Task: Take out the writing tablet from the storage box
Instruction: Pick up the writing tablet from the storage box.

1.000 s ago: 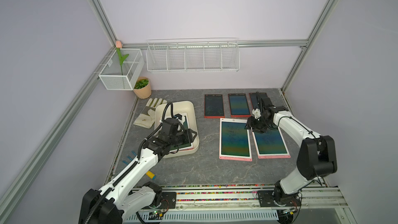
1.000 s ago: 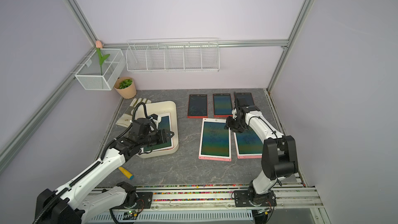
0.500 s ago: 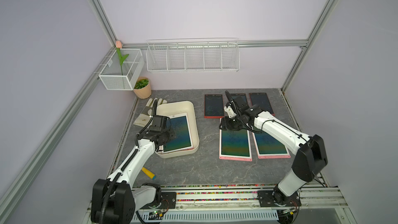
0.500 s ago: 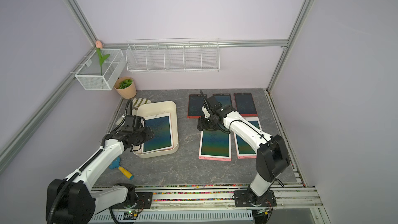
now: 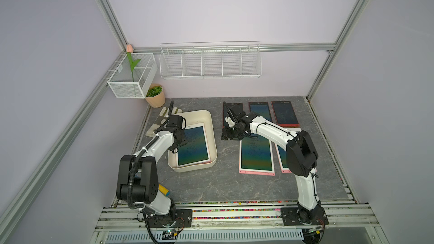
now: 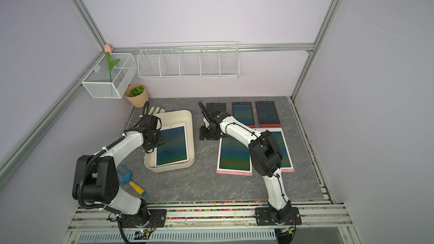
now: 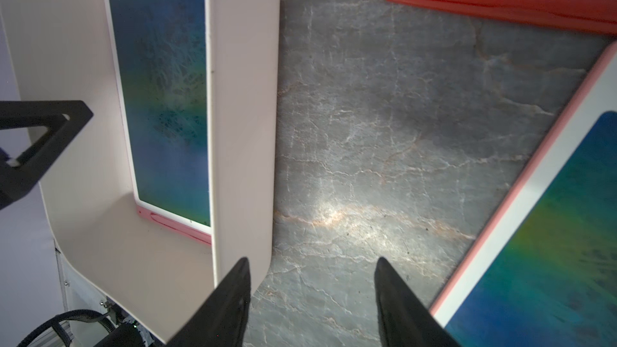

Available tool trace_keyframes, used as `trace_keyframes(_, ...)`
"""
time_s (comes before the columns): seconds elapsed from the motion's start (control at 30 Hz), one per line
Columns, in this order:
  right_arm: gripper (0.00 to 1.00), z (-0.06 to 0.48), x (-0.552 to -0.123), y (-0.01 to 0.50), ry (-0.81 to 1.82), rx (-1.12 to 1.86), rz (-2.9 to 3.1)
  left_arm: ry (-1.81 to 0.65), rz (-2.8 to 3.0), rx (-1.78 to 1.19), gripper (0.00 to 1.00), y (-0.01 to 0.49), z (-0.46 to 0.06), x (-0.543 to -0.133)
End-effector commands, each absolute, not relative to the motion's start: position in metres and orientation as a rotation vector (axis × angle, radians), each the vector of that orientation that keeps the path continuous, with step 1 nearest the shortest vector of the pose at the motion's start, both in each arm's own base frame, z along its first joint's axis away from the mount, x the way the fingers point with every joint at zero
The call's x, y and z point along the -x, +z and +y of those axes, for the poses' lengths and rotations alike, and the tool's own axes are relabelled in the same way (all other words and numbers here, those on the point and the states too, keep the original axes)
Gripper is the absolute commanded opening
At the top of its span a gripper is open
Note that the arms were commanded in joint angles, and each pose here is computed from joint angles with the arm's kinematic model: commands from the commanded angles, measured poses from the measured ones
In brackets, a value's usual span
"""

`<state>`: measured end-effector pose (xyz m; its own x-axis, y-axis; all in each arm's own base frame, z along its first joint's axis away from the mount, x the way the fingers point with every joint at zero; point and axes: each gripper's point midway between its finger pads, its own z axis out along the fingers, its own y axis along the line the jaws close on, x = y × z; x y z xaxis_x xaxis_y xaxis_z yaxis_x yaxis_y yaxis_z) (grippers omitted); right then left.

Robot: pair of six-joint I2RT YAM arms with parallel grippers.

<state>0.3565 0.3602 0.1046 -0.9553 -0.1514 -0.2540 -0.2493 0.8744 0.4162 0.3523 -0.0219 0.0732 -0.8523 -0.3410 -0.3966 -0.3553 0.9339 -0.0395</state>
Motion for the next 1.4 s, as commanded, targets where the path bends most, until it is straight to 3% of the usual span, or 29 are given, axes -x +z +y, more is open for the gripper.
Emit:
trace_keyframes(0.0,0.6,0.371,-0.361,0.11,0.729,0.298,2.822,0.082,2.699,0.47,0.57,0.076,-0.018,-0.356)
trace_keyframes(0.57,0.6,0.385,-0.361,0.104,0.83,0.315,2.81,0.153,2.746,0.506,0.63,0.044,-0.013,-0.363)
trace_keyframes(1.37,0.6,0.379,-0.361,0.122,0.879,0.358,2.738,0.057,2.786,0.614,0.68,0.018,-0.014,-0.358)
